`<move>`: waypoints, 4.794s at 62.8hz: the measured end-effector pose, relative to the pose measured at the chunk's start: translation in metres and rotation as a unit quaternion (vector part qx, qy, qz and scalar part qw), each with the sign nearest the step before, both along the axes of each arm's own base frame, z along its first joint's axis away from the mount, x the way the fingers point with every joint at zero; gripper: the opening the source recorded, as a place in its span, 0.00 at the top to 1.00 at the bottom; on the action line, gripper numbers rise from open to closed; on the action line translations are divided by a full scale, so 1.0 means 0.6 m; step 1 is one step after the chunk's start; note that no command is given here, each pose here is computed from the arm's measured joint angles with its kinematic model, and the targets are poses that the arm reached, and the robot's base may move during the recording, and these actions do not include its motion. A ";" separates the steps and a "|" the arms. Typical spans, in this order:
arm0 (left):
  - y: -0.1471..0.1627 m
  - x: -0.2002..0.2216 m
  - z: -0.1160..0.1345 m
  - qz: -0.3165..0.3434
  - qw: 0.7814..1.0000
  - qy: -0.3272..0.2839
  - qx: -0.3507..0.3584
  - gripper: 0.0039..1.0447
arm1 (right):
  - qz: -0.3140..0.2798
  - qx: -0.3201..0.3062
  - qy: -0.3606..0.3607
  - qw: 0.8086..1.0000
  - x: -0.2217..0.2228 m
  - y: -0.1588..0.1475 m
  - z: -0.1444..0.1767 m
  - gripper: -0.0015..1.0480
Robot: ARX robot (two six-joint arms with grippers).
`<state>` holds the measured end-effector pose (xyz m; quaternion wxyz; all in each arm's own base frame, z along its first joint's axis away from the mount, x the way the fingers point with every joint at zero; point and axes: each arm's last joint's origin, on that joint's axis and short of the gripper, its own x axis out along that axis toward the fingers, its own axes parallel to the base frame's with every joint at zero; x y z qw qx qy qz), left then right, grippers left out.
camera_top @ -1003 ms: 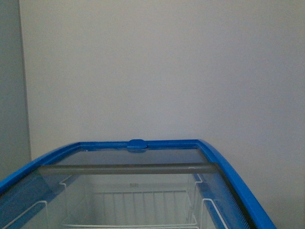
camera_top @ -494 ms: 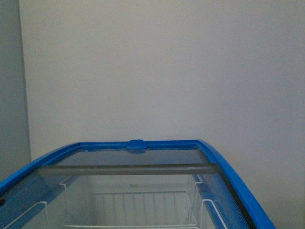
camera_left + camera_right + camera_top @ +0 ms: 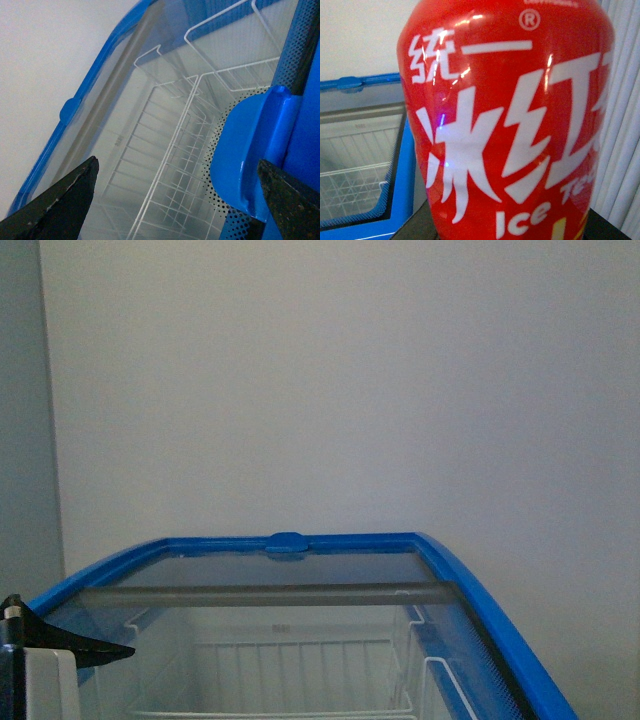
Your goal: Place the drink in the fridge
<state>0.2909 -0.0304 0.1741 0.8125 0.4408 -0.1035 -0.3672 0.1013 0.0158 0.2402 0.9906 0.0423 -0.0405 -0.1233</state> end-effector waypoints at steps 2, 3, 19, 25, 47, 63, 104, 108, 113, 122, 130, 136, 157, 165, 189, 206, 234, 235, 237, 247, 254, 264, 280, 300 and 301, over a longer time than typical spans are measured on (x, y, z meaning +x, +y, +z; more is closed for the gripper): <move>0.000 0.007 0.000 -0.003 1.000 0.003 0.008 0.08 | 0.000 0.000 0.000 1.000 0.000 0.000 0.000 0.65; -0.001 0.011 0.001 -0.005 1.000 0.005 0.010 0.08 | 0.000 0.000 0.000 1.000 0.000 0.000 0.000 0.65; -0.026 0.078 0.029 -0.026 0.999 0.012 0.038 0.08 | 0.000 0.000 0.000 1.000 0.000 0.000 0.000 0.65; -0.034 0.111 0.047 -0.011 0.998 0.000 0.056 0.08 | 0.000 0.000 0.000 1.000 0.000 0.000 0.000 0.65; -0.058 0.225 0.096 0.102 0.989 -0.075 0.070 0.08 | 0.000 0.000 0.000 1.000 0.000 0.000 0.000 0.65; -0.063 0.253 0.164 0.237 0.963 -0.123 -0.031 0.08 | 0.000 0.000 0.000 1.000 0.000 0.000 0.000 0.65; 0.014 -0.039 0.206 0.382 0.765 0.197 -0.479 0.08 | -0.002 0.000 0.000 1.000 0.000 0.000 0.000 0.65; 0.019 -0.099 0.181 0.378 0.764 0.198 -0.484 0.11 | -0.002 0.000 0.000 1.000 0.000 0.000 0.000 0.65; 0.037 -0.163 0.151 0.356 0.790 0.145 -0.478 0.23 | 0.000 0.000 0.000 1.000 0.000 0.000 0.000 0.65; 0.050 -0.228 0.087 0.363 0.806 0.109 -0.455 0.50 | 0.127 -0.095 0.148 0.976 0.003 0.003 0.017 0.65; 0.050 -0.243 0.055 0.368 0.808 0.114 -0.445 0.76 | 0.265 -0.203 0.201 0.921 0.043 0.025 0.046 0.65; 0.050 -0.251 0.048 0.365 0.810 0.108 -0.446 0.91 | 0.289 -0.299 0.186 0.890 0.093 0.043 0.092 0.65; 0.050 -0.272 0.022 0.365 0.811 0.107 -0.445 0.98 | 0.345 -0.604 0.199 0.690 0.293 0.153 0.119 0.65; 0.050 -0.277 0.017 0.365 0.811 0.107 -0.445 0.98 | 0.357 -0.632 0.193 0.660 0.339 0.203 0.109 0.65; 0.050 -0.291 0.005 0.365 0.811 0.106 -0.445 0.98 | 0.381 -0.638 0.208 0.636 0.430 0.305 0.036 0.65; 0.050 -0.301 -0.005 0.361 0.812 0.100 -0.447 0.98 | 0.386 -0.613 0.236 0.648 0.478 0.319 -0.022 0.65; 0.050 -0.323 -0.010 0.363 0.812 0.102 -0.446 0.98 | 0.346 -0.609 0.242 0.672 0.558 0.315 -0.069 0.65; 0.050 -0.323 -0.010 0.363 0.812 0.101 -0.446 0.98 | 0.344 -0.610 0.241 0.672 0.559 0.315 -0.071 0.65; 0.050 -0.323 -0.010 0.363 0.812 0.101 -0.446 0.98 | 0.337 -0.611 0.240 0.674 0.564 0.316 -0.076 0.65; 0.050 -0.323 -0.010 0.363 0.812 0.102 -0.445 0.98 | 0.324 -0.619 0.229 0.677 0.578 0.322 -0.097 0.65; 0.050 -0.323 -0.010 0.363 0.812 0.102 -0.445 0.98 | 0.317 -0.626 0.215 0.679 0.584 0.331 -0.116 0.65; 0.050 -0.323 -0.010 0.363 0.812 0.102 -0.445 0.98 | 0.311 -0.627 0.206 0.684 0.582 0.341 -0.144 0.65; 0.050 -0.323 -0.010 0.363 0.812 0.102 -0.445 0.98 | 0.332 -0.618 0.216 0.679 0.564 0.346 -0.174 0.65; 0.050 -0.323 -0.010 0.363 0.812 0.102 -0.445 0.98 | 0.366 -0.604 0.214 0.675 0.543 0.344 -0.183 0.22; 0.050 -0.323 -0.010 0.363 0.812 0.102 -0.445 0.98 | 0.364 -0.604 0.212 0.676 0.541 0.342 -0.178 0.19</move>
